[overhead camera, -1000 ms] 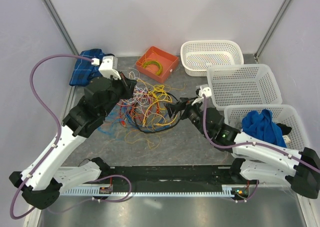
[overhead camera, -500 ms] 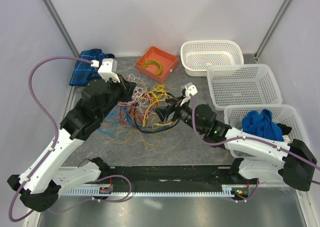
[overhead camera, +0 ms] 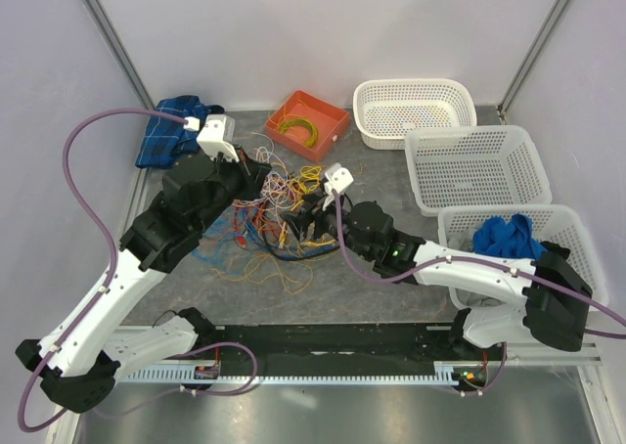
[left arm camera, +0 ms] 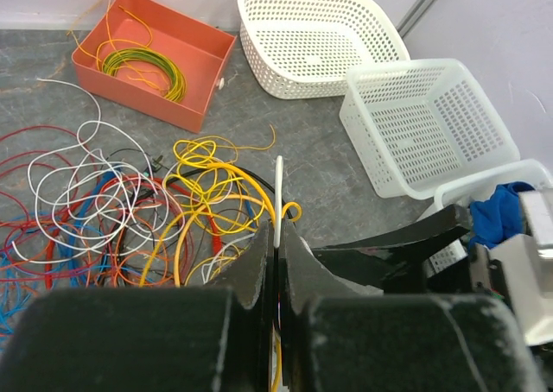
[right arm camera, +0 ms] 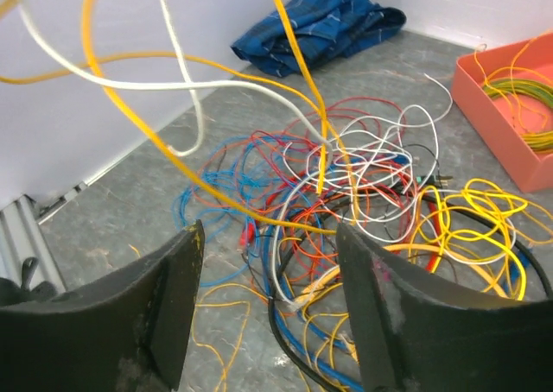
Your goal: Untangle the cables
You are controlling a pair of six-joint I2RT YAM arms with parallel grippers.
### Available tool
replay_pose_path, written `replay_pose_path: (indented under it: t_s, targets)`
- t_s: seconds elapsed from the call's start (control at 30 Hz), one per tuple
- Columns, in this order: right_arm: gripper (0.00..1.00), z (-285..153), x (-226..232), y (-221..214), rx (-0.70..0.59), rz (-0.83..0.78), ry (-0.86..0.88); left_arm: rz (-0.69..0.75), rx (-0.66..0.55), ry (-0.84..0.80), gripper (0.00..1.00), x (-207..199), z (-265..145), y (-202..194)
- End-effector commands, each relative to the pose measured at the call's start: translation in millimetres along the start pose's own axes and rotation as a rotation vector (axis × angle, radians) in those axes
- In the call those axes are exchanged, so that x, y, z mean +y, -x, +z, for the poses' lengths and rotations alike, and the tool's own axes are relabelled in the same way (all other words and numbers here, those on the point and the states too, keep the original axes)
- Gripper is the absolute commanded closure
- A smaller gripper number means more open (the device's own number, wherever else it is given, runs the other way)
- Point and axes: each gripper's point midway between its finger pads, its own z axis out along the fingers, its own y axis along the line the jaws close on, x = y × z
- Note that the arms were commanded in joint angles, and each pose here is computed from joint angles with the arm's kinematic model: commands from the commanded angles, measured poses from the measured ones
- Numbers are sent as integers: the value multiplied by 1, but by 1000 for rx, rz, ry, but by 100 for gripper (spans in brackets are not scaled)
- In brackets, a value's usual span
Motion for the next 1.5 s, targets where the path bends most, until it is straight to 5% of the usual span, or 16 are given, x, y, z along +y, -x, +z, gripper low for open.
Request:
replay_pose_path:
  t_s: [0.0, 0.1, 0.3, 0.5, 0.63, 0.83, 1.2, 1.47]
  targets:
    - [48, 12, -2, 31, -89, -2, -40, -4, -14, -36, 98, -7, -4, 6]
    - [73, 4, -7, 40, -115, 10, -68, 3, -14, -6, 98, -1, -3, 4]
    - [100, -21, -14, 72, -158, 15, -114, 6, -19, 30, 94, 7, -2, 2]
    - [100, -51, -14, 113, -224, 54, -116, 5, -20, 95, 54, 21, 1, -6]
    - [100, -66, -16, 135, -245, 67, -135, -28, -36, 159, 1, 32, -1, -7]
    - [100, -76, -25, 153, -257, 79, -197, -48, -107, 215, 0, 47, -13, 0]
    - [100, -75, -33, 183, -238, 224, -318, 93, -375, -473, 0, -42, -16, -29]
    - [100, -72, -29, 188, -215, 258, -319, 145, -470, -512, 0, -51, -18, -14]
